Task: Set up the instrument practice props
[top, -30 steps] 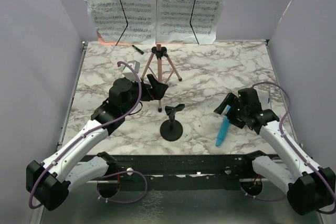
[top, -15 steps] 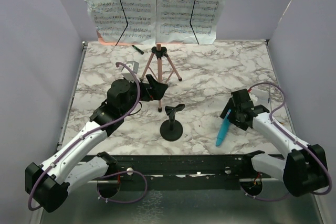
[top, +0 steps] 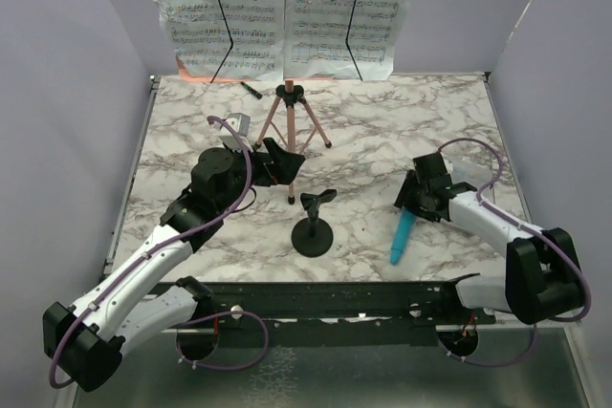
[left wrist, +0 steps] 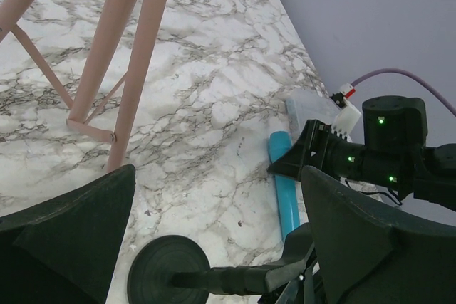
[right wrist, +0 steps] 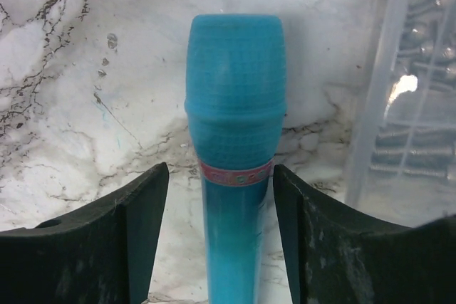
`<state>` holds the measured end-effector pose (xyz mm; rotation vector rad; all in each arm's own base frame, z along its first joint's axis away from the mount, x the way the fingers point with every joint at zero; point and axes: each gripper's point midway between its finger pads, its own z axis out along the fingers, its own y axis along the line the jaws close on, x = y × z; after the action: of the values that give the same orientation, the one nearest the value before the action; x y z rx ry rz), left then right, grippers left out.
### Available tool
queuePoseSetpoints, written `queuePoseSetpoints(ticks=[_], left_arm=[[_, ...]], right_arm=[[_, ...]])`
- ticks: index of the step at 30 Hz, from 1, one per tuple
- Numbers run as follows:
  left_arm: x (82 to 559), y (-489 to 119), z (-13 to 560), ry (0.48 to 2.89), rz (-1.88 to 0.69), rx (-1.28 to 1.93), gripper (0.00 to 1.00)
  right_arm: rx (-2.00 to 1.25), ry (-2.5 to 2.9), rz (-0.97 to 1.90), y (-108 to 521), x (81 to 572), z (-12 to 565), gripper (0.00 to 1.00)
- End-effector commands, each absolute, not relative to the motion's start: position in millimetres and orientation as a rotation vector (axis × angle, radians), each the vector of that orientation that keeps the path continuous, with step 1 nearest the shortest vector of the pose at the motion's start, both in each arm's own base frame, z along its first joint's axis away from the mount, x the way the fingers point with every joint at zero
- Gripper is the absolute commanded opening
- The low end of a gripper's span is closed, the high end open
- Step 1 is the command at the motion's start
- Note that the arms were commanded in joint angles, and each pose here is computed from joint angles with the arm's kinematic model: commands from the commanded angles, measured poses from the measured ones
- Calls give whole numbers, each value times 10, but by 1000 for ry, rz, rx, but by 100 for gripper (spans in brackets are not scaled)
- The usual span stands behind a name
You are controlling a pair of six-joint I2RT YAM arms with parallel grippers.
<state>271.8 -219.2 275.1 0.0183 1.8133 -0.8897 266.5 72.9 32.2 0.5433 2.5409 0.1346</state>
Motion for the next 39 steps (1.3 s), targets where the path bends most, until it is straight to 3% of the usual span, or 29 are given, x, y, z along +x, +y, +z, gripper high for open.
queuePoseSetpoints(ticks=[1,9,12,16,19,22,30,39], left_arm=[[2657,-2187,2946,1751,-922,58,99],[2638,-2176,2976,1740,-925,66,99],[2625,-2187,2953,1746,-933,69,99],[2610,-2170,2954,1743,-930,71,99],[2605,-2158,2967,1738,-927,71,99],[2606,-2161,2956,1742,-926,72,99],[2594,-2159,2922,1756,-919,83,99],[2564,-2178,2930,1753,-920,126,99]], right_arm=[[467,2497,168,792,2901,386,64],[406,2561,66,727,2963,157,64],[385,2574,78,755,2987,121,60],[350,2570,101,795,3036,164,36],[319,2560,120,824,3074,215,7],[296,2556,137,854,3110,265,1],[257,2465,181,900,3238,624,0],[102,2243,323,1049,3343,1533,0]])
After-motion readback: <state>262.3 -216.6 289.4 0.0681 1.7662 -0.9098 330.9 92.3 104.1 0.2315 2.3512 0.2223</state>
